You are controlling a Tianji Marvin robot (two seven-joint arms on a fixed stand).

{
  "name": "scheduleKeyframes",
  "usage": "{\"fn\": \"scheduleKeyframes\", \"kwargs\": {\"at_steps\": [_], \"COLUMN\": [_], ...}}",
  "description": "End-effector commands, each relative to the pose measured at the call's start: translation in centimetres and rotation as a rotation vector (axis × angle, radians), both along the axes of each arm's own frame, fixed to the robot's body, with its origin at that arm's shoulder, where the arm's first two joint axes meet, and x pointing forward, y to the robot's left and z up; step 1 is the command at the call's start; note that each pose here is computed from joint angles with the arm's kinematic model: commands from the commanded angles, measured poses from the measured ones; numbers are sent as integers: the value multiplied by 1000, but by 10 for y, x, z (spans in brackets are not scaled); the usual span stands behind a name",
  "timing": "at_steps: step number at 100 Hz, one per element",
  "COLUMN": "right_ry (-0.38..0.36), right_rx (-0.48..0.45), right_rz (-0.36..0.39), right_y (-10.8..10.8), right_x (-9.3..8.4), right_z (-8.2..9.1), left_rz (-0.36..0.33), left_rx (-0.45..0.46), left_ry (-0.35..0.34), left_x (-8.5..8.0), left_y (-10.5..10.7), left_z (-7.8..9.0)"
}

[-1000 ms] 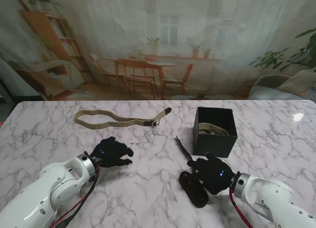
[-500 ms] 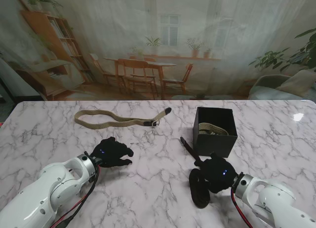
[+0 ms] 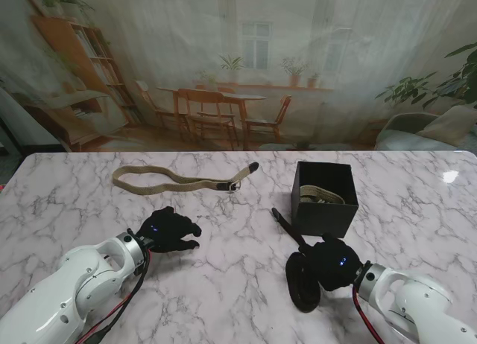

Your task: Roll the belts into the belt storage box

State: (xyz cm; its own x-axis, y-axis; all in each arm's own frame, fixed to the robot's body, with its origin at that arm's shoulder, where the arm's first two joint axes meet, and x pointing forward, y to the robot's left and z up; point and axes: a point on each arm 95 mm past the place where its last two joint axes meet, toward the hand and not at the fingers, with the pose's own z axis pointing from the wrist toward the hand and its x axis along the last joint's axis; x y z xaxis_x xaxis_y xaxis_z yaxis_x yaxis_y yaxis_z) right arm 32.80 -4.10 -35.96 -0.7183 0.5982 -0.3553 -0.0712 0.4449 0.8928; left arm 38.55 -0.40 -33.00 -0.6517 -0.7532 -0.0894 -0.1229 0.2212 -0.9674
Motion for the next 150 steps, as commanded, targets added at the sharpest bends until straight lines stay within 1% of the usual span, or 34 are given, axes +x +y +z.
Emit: {"fn": "scheduleKeyframes", "kwargs": {"at_steps": [1,18,29,38,46,51,59,72,87,103,129,139,150], "right_ry": [24,-36,-58,-86,-96,-84,-49,-19,-24,-45,-43,-42,-38], "right_rx": [-12,10,21,24,19,3,-21,-41,-66,-99,-134,-130,-92], "right_rz": [1,9,5,16,31,44,51,61,54,44,20,17,21], "right_y": [-4,-4,-4,-4,-2,0,4,10,7,-2,-13,-14,-12], "right_x": [-6,-7,-10,-12,-12,-13,-13,-10,-5,-4,-3,-2,-1], "right_z": [-10,-5,2,8,11,13,11,5,0,-2,-12,-15,-19], "left_rz": [1,-2,-3,-4,-4,-4,-4,-4,-4,-5,-6,-7,-6], "left_rx": [10,11,11,10,9,8,7,6,6,6,8,9,9], "left_ry": [12,12,10,10,10,9,9,11,11,11,14,14,14], "left_x": [0,-1,-1,-1,-1,-1,-1,0,-1,-1,0,-1,-1], "left_y": [0,-1,-1,-1,-1,-1,-1,-1,-1,-1,-2,-2,-2], "left_z": [-2,-2,-2,-2,-2,-2,-2,-2,-2,-2,-3,-3,-3]}}
